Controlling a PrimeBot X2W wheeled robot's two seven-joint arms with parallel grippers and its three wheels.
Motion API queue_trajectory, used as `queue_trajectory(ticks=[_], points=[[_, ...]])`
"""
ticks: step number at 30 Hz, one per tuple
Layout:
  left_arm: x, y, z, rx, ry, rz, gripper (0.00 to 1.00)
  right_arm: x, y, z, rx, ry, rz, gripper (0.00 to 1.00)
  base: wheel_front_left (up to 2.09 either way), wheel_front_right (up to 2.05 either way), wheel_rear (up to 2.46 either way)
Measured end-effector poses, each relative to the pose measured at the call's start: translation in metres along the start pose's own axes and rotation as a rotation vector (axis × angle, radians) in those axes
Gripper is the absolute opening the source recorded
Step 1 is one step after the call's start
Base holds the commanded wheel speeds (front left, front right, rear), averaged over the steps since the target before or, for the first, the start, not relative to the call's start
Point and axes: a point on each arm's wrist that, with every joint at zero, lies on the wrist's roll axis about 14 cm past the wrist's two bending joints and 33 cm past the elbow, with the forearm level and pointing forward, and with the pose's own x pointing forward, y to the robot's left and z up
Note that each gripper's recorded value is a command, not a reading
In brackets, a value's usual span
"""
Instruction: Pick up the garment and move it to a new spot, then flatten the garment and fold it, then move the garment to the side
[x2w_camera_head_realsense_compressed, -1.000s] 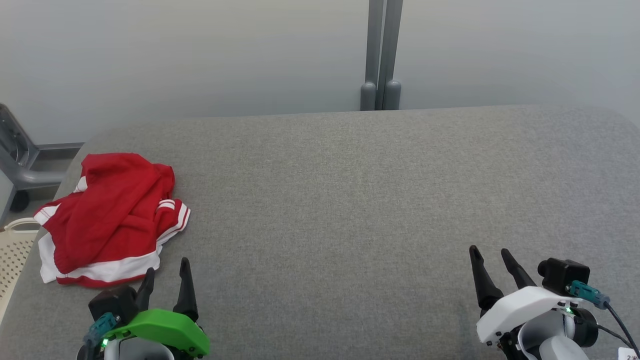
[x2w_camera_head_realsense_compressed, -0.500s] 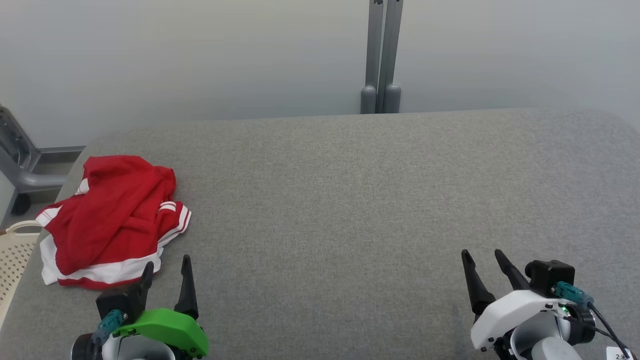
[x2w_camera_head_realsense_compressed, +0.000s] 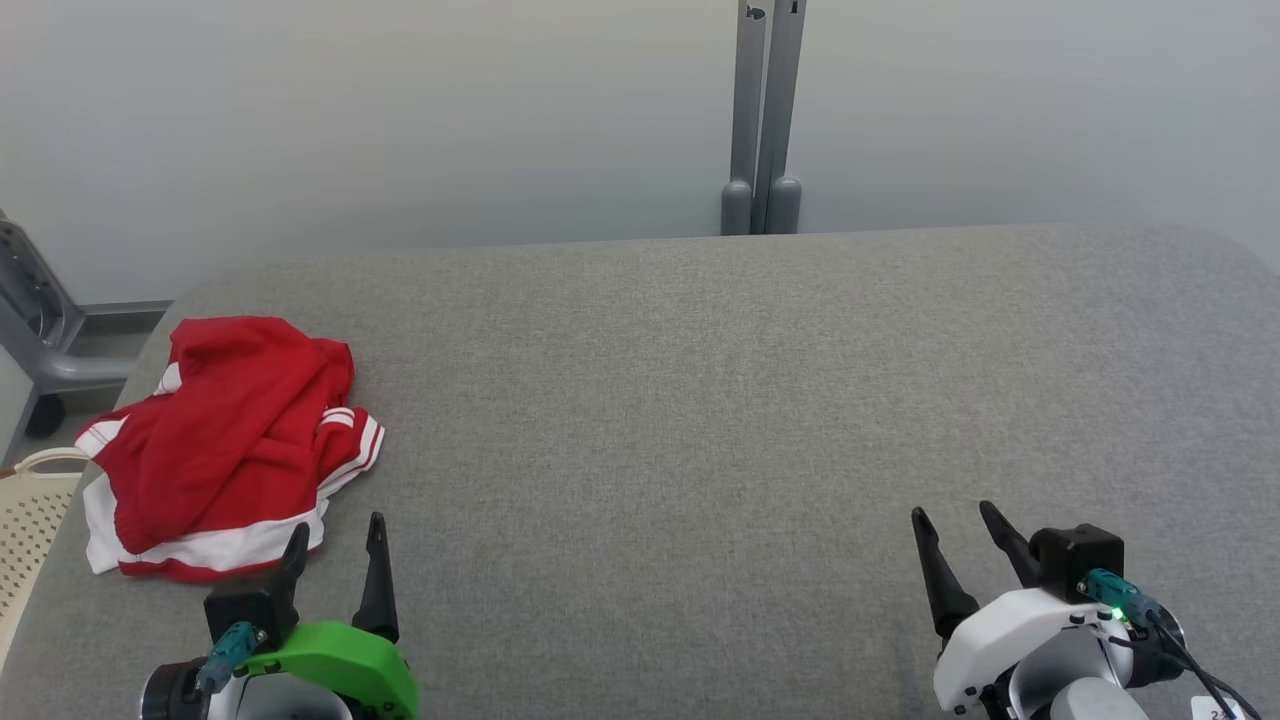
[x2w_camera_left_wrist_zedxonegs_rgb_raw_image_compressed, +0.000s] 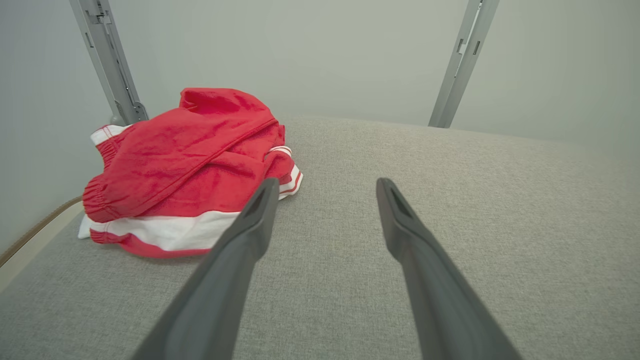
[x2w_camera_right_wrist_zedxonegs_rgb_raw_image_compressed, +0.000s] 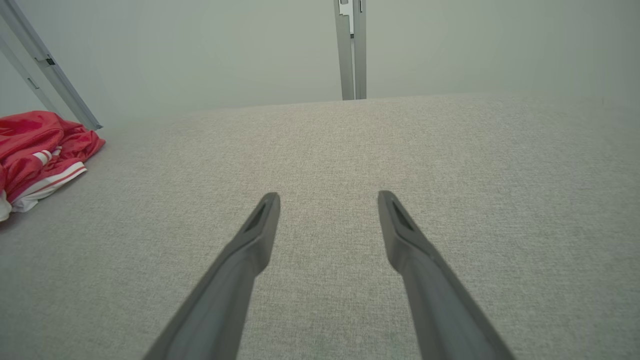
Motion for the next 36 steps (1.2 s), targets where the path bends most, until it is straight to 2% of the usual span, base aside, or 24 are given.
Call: queue_trajectory(ticks=[13, 36], points=[[-0.003, 0.000, 0.002, 0.040, -0.017, -0.004, 1.00, 0.000, 0.006, -0.001, -0.082, 0.002, 0.026, 1.00, 0.00, 0.00, 0.00], [-0.008, 0.012, 0.004, -0.009, -0.022, 0.037, 1.00, 0.004, 0.013, -0.001, -0.065, -0.007, 0.046, 1.00, 0.00, 0.00, 0.00]])
